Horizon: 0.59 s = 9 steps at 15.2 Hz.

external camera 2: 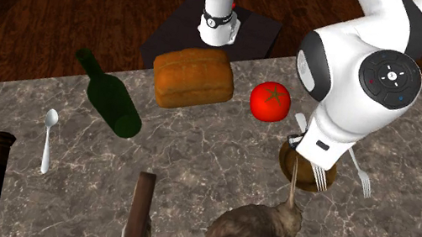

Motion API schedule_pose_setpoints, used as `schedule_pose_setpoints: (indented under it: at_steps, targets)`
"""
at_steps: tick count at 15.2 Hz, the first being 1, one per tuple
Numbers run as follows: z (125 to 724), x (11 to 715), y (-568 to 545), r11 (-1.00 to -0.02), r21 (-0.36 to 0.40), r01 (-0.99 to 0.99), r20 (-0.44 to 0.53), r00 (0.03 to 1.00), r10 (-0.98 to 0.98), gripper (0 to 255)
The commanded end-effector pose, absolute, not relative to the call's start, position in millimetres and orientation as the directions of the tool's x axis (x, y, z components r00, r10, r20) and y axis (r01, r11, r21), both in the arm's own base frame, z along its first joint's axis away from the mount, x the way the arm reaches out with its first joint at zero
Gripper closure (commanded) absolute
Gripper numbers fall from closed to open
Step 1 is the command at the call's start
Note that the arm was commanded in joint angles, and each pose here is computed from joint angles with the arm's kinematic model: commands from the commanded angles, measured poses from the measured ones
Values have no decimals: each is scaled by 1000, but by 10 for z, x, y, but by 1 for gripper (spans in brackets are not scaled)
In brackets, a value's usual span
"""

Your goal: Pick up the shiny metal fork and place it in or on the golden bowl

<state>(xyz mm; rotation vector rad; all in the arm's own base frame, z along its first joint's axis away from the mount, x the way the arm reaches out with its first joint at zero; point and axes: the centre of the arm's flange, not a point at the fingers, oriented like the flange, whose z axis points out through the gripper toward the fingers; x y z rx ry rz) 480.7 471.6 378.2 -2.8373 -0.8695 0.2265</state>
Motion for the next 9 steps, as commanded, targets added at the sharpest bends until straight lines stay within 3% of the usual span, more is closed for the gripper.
schedule_pose_setpoints:
  at_steps: [1,9]
  targets:
    - [3745,4697,5022,-816,-203,542,-99,817,568,255]
    - [3322,4697,5022,-816,-203,542,-99,817,568,255]
